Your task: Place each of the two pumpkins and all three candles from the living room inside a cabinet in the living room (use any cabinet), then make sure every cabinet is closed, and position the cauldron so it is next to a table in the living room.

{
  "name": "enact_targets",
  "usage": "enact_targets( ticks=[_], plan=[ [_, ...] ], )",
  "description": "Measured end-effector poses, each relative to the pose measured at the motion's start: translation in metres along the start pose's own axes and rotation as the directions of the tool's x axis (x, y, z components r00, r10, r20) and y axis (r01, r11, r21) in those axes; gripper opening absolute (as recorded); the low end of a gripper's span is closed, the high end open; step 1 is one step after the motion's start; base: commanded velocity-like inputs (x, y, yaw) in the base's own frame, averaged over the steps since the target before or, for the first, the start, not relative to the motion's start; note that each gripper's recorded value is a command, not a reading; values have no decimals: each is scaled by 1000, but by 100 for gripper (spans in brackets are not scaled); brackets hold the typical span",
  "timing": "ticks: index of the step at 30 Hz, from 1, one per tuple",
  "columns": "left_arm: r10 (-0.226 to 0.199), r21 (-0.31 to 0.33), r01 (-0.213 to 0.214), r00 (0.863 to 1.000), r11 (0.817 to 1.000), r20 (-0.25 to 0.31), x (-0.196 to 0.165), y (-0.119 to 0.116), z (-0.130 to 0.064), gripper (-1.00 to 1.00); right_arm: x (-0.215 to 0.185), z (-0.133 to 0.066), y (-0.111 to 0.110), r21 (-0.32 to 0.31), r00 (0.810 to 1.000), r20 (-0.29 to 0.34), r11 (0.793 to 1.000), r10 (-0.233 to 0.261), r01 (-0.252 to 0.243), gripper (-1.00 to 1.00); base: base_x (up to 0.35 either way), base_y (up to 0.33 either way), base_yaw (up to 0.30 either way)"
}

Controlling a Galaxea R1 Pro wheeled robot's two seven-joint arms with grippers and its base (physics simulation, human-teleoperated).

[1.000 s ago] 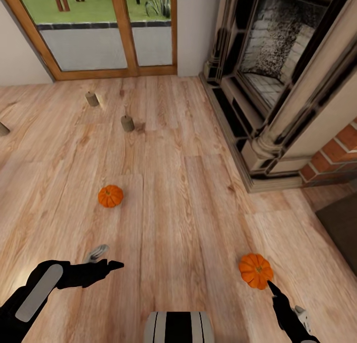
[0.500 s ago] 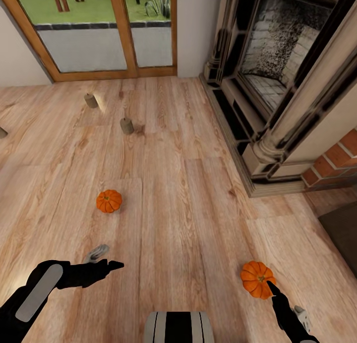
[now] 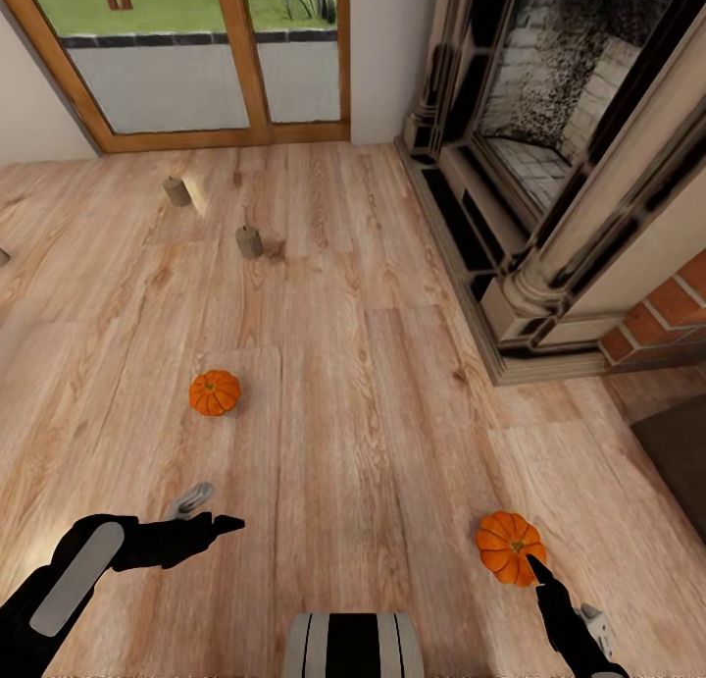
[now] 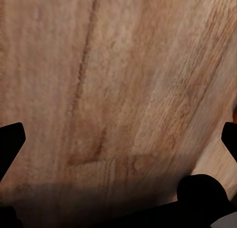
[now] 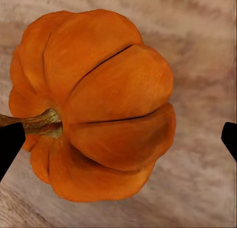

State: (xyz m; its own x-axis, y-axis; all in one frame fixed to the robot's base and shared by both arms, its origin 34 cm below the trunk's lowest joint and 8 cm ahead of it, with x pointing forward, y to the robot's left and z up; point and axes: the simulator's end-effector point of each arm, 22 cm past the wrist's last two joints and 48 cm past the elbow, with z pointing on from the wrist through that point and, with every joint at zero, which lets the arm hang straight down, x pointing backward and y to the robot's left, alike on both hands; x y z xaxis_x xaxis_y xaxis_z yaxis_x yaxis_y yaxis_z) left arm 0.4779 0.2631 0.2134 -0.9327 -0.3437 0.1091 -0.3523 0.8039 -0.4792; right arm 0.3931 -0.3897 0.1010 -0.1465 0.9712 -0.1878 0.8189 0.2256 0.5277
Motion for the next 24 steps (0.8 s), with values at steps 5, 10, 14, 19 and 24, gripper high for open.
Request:
enact_targets(
  ticks=[5,10,14,19,24],
  plan=[
    [-8,-6,8,1000,1000,-13,4,5,6,100,2,1,-8,16,1000,-2,1000,-2,2,100,0,0,0],
    [-13,-10,13,1000,1000,-24,7,8,10,100,3,1,-14,28,1000,-5,1000,-3,3,100,0,0,0],
    [-13,-9,13,1000,1000,-24,7,8,10,100,3,1,-14,28,1000,-5,1000,-3,3,100,0,0,0],
    [-13,-9,13,1000,1000,-24,7,8,10,100,3,1,-15,29,1000,-4,1000,-4,4,100,74,23,0],
    [-13,-9,13,1000,1000,-24,7,8,10,100,3,1,-15,29,1000,-4,1000,-4,4,100,68,23,0]
  ],
)
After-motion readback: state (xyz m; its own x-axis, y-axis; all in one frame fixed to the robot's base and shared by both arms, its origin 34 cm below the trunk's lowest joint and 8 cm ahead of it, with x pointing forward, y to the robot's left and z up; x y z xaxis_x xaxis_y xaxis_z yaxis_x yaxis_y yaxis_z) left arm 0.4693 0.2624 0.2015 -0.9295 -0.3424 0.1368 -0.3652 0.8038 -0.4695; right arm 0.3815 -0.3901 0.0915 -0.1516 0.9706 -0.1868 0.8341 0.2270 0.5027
